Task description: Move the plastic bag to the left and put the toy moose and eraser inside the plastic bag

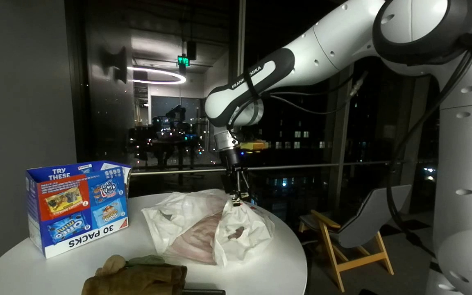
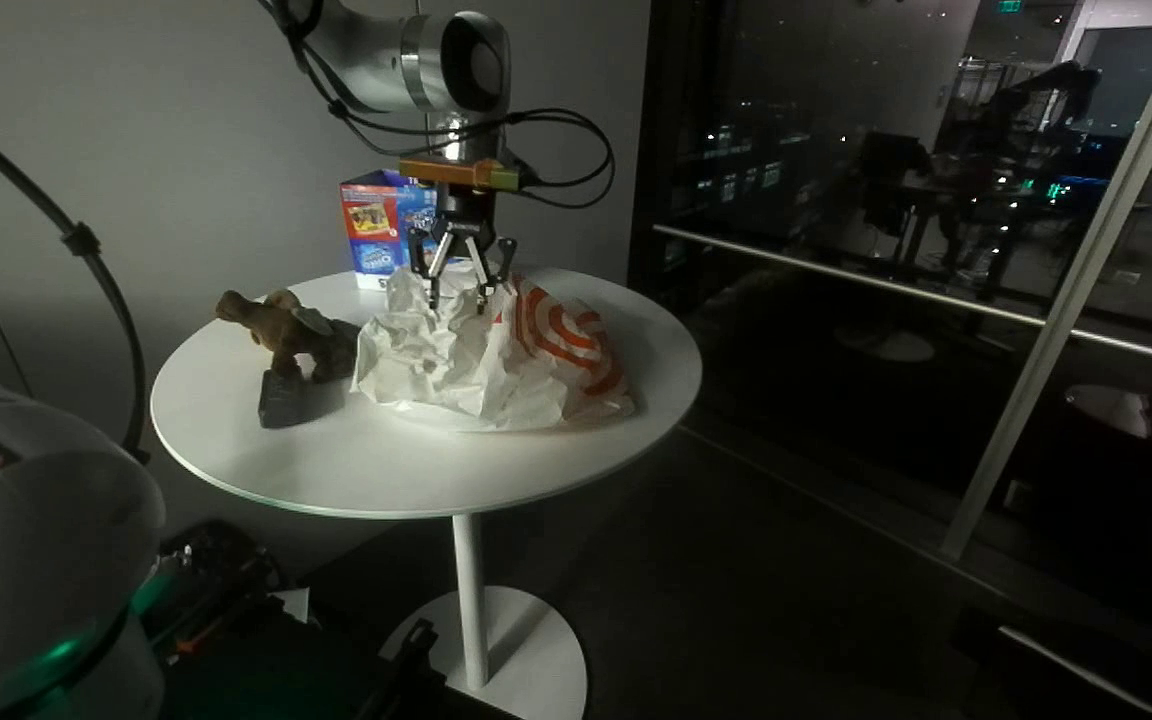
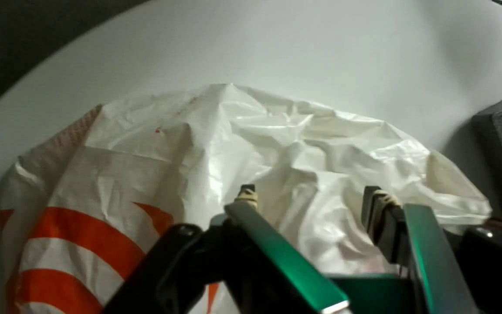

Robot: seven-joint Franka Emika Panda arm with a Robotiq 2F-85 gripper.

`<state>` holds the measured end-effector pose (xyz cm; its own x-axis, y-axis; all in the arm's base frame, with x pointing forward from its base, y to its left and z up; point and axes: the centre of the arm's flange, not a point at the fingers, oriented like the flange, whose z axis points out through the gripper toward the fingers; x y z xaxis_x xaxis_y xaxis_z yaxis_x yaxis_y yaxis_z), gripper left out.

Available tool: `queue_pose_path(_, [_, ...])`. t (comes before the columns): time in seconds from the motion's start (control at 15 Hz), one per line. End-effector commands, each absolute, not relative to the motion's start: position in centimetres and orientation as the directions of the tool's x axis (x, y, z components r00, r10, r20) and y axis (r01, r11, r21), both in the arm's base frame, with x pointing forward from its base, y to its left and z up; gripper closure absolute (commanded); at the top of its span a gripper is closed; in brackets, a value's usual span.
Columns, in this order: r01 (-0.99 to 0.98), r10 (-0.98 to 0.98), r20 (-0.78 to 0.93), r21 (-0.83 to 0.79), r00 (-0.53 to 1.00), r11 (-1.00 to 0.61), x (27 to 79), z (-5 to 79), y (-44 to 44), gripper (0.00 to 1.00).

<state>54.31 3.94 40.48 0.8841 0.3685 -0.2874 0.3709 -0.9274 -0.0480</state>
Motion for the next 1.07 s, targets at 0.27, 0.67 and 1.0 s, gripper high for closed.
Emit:
queue_pose_path(0.27, [0.582,0.619,-0.097,-0.255,0.779,-0.772,50.4,46.5,8.1,0.0])
queue_pose_path(0.67, [0.671,0.706,-0.031,-0.283,0.708,-0.686,49.8,46.1,12.1,0.0])
queue_pose_path(1.0, [0.67,0.707,-0.038,-0.289,0.706,-0.684,49.6,45.4,12.4,0.0])
